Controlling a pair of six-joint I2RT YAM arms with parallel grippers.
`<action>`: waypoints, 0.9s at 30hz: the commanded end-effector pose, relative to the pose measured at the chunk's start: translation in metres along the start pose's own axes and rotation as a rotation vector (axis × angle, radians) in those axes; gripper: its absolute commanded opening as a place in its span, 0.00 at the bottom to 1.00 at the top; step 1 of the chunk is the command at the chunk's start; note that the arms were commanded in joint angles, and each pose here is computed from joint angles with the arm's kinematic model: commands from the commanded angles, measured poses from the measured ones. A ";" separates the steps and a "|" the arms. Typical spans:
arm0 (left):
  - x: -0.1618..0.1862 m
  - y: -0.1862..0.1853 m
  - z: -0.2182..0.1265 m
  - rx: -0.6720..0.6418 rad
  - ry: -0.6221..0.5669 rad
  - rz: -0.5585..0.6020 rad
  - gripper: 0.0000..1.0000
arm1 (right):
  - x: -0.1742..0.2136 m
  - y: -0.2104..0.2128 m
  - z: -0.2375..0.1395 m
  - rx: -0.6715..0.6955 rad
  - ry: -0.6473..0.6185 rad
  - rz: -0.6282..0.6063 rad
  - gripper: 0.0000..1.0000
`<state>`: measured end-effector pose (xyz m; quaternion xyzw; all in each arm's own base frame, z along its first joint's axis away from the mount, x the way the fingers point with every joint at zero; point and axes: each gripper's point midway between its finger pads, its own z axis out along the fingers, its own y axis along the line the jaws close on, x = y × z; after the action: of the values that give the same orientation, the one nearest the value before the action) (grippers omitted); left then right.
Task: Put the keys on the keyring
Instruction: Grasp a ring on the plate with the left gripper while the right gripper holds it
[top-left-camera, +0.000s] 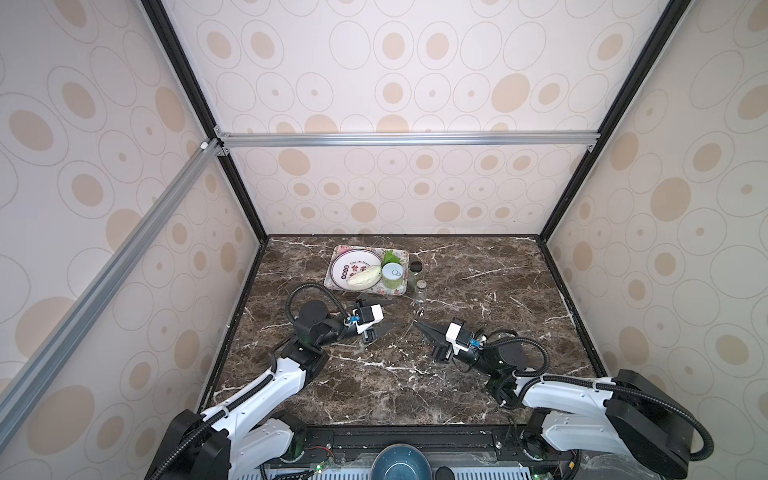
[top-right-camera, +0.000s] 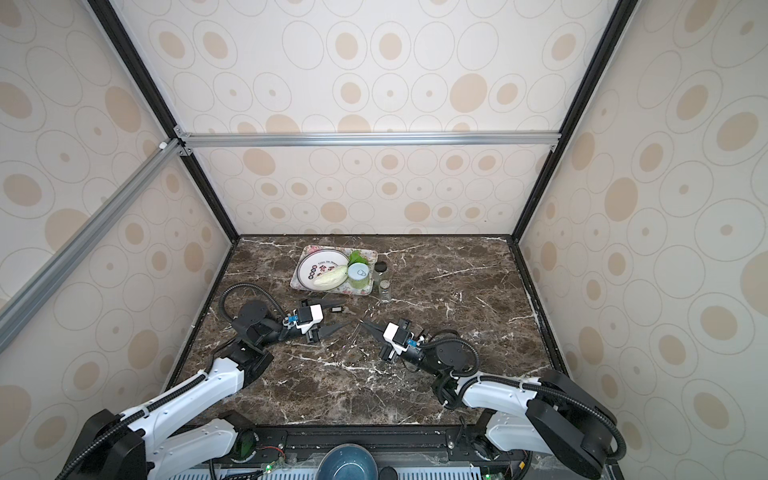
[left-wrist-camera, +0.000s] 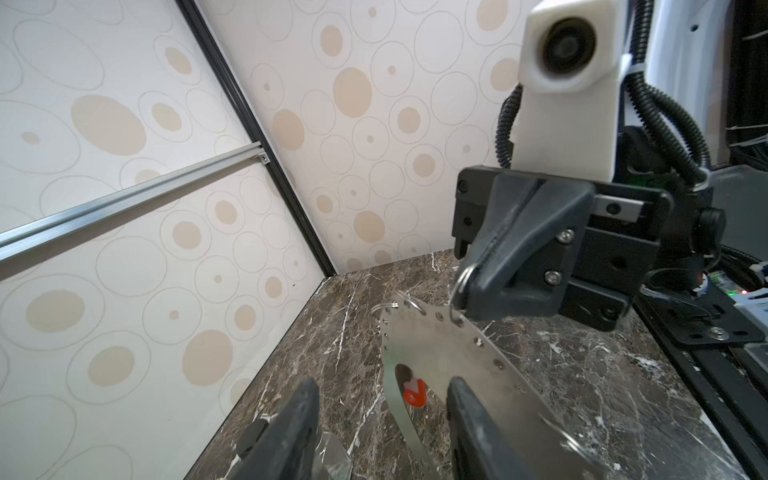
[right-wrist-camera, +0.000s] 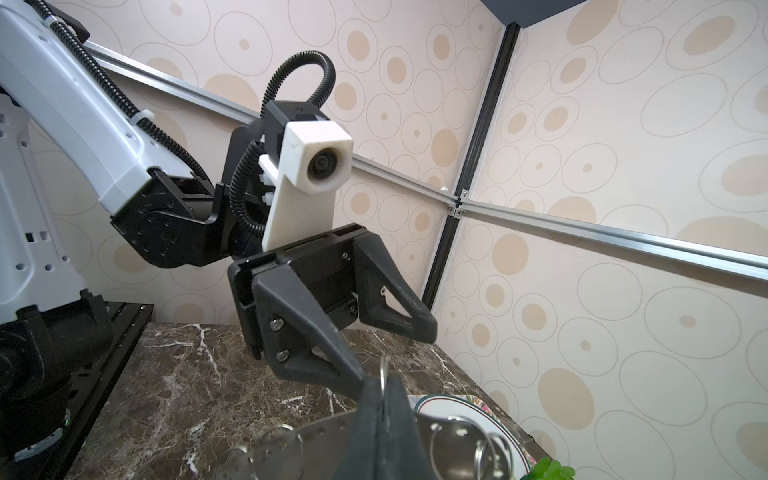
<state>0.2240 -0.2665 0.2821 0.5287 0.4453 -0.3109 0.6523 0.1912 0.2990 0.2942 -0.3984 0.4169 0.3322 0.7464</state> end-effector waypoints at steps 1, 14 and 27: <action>-0.008 -0.008 0.011 0.081 0.007 0.056 0.49 | -0.011 -0.007 -0.004 0.026 -0.031 -0.040 0.00; 0.001 -0.022 0.028 0.166 0.071 0.055 0.37 | 0.000 0.005 -0.005 -0.032 -0.002 -0.049 0.00; -0.002 -0.014 0.028 0.131 0.087 0.026 0.33 | 0.020 0.011 -0.025 -0.021 0.077 -0.044 0.00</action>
<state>0.2167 -0.2955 0.2545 0.5914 0.4623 -0.3135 0.5817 0.1832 0.2939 0.2606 -0.4334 0.4397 0.3168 0.7200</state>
